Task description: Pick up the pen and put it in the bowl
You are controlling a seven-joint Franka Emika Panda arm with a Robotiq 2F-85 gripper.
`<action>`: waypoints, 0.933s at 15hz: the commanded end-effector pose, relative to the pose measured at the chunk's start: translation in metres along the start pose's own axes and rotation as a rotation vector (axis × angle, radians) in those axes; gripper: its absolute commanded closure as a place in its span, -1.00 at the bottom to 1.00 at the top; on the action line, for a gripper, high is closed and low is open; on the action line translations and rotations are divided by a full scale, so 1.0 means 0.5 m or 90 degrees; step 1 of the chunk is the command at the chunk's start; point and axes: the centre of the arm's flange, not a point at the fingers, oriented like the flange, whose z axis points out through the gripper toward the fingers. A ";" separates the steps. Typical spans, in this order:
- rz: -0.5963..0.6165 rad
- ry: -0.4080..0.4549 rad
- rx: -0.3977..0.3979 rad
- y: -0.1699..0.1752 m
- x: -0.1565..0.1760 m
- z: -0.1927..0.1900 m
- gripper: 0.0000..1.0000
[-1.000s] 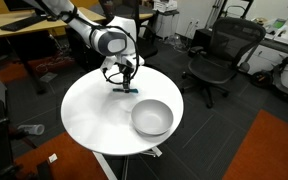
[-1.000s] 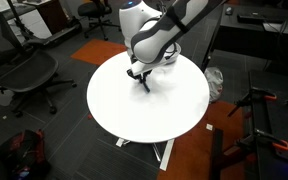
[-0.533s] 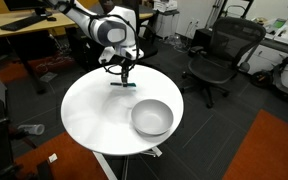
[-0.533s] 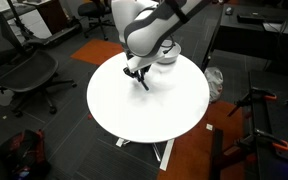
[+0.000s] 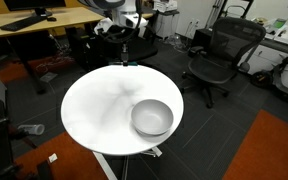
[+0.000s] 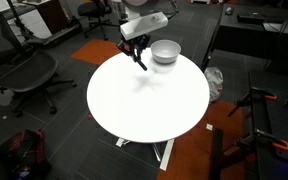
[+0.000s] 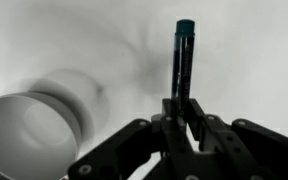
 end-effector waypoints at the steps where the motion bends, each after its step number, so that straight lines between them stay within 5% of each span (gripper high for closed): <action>1: 0.013 0.011 -0.012 0.097 0.012 -0.081 0.91; 8: 0.052 0.043 -0.022 0.267 0.069 -0.142 0.91; 14: 0.071 0.042 -0.022 0.360 0.098 -0.095 0.91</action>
